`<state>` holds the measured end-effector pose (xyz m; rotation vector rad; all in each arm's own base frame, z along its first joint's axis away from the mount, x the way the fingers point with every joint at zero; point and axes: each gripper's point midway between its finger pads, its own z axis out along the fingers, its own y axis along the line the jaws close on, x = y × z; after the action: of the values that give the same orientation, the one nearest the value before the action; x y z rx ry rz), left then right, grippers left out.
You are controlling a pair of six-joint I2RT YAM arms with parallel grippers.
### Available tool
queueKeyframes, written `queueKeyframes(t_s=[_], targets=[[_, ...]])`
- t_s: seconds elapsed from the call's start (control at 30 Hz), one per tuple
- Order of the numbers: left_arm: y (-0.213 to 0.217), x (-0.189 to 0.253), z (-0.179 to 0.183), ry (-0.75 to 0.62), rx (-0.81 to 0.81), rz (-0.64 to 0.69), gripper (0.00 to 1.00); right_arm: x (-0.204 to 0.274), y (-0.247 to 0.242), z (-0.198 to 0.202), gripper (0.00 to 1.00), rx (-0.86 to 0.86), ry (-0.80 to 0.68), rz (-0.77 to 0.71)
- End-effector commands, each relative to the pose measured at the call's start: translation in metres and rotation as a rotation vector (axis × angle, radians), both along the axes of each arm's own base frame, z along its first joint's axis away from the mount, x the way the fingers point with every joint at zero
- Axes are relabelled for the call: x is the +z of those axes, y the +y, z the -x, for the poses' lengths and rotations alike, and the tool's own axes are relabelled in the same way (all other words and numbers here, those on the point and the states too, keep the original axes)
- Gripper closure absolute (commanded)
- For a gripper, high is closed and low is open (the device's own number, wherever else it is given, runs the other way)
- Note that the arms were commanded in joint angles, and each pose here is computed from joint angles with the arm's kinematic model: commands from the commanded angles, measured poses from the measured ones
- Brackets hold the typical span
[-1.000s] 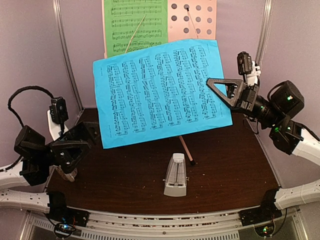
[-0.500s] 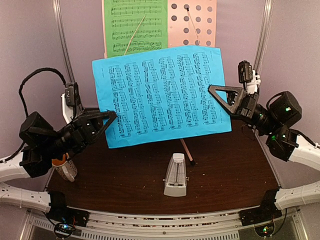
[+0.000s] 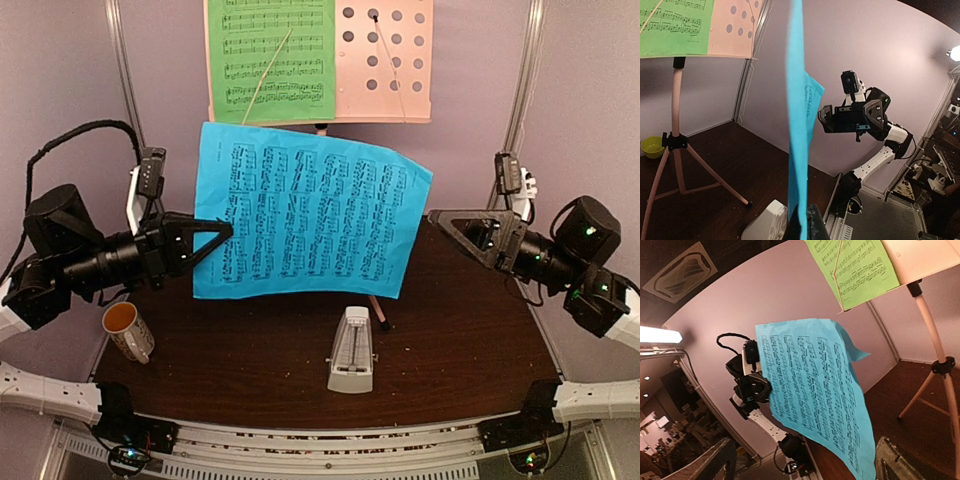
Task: Set up the instrument practice props
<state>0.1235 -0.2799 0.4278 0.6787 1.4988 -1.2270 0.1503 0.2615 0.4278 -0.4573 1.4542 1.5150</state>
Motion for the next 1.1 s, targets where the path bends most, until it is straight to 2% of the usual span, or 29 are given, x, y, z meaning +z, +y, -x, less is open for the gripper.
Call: queueKeyframes(t_s=[0.0, 0.07, 0.13, 0.23, 0.37, 0.57, 0.83, 1.07], targets=[[0.009, -0.012, 0.032, -0.065, -0.145, -0.180, 1.00, -0.015, -0.035, -0.003, 0.00, -0.192, -0.200, 0.355], [0.006, -0.013, 0.046, -0.068, -0.232, -0.217, 1.00, -0.010, -0.047, -0.004, 0.00, -0.237, -0.255, 0.476], [0.003, -0.013, 0.059, -0.063, -0.317, -0.253, 1.00, 0.001, -0.055, -0.004, 0.00, -0.260, -0.295, 0.528], [-0.001, -0.013, 0.076, -0.057, -0.436, -0.296, 1.00, 0.015, -0.042, 0.011, 0.00, -0.148, -0.341, 0.529], [-0.004, -0.012, 0.087, -0.051, -0.526, -0.348, 1.00, 0.023, -0.018, 0.022, 0.02, -0.001, -0.333, 0.508], [-0.004, 0.001, 0.117, -0.018, -0.723, -0.314, 1.00, 0.026, 0.018, 0.042, 0.03, 0.146, -0.403, 0.537], [-0.012, 0.003, 0.137, 0.015, -0.853, -0.312, 1.00, 0.015, 0.067, 0.060, 0.01, 0.286, -0.498, 0.600], [-0.022, -0.001, 0.147, 0.002, -0.913, -0.353, 1.00, 0.020, 0.104, 0.069, 0.01, 0.395, -0.533, 0.537]])
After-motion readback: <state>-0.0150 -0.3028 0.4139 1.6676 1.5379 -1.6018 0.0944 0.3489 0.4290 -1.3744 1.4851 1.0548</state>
